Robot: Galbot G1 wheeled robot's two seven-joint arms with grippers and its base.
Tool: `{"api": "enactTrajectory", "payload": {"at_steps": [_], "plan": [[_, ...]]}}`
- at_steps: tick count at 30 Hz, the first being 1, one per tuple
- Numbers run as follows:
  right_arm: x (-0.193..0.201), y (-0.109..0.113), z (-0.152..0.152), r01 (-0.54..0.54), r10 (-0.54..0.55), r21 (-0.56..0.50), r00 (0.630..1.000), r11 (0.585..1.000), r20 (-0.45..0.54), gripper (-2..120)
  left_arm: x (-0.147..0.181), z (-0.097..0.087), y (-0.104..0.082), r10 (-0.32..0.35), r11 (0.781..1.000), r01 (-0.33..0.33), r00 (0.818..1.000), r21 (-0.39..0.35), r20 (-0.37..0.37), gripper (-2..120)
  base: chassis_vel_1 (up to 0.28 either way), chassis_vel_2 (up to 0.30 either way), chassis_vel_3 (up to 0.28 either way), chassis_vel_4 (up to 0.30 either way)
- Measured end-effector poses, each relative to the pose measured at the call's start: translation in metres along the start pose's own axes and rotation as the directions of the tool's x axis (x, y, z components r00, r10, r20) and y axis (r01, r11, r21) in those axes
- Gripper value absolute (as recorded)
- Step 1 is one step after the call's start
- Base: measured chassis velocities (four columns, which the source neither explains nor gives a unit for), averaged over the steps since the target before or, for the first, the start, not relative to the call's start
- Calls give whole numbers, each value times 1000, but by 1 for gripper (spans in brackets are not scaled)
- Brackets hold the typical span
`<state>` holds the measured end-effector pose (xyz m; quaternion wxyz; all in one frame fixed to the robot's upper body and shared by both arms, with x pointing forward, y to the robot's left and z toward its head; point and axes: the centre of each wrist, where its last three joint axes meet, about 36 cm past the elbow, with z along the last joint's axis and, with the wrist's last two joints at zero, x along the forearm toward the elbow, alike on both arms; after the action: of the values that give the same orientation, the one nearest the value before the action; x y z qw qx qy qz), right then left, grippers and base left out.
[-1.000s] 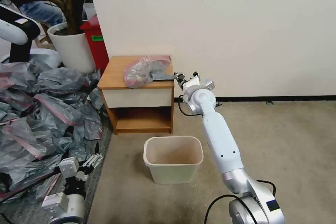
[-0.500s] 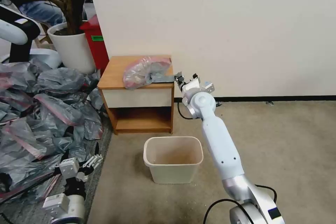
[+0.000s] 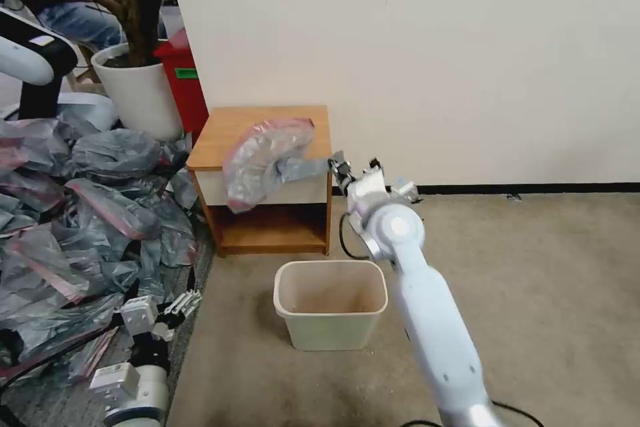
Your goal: Pick up the garbage bag from the table and place it over the trash can.
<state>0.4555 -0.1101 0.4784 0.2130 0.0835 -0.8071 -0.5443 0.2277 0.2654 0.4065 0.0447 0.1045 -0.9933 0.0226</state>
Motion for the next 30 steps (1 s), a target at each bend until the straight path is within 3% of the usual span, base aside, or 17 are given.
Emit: {"api": "enactTrajectory", "payload": {"at_steps": [4, 8, 11, 17, 30], "plan": [[29, -16, 25, -34, 35, 20, 998, 999, -48, 0, -1, 0, -3, 6, 1000, -6, 1000, 4, 1, 100, 0, 0, 0, 0], [73, -42, 72, -110, 114, 45, 987, 993, -110, 0, -2, 1, -6, 13, 1000, -13, 1000, 9, 1, 100, 0, 0, 0, 0], [84, -52, 86, -142, 148, 56, 982, 988, -115, 0, -2, 1, -6, 17, 1000, -17, 1000, 8, 1, 100, 0, 0, 0, 0], [93, -58, 94, -167, 172, 58, 979, 984, -106, 0, -3, 1, -5, 21, 1000, -21, 1000, 5, 4, 100, 0, 0, 0, 0], [100, -80, 111, -223, 235, 185, 971, 957, -45, 3, -7, 6, -9, 31, 999, -31, 1000, 14, 4, 100, 0, 0, 0, 0]]}}
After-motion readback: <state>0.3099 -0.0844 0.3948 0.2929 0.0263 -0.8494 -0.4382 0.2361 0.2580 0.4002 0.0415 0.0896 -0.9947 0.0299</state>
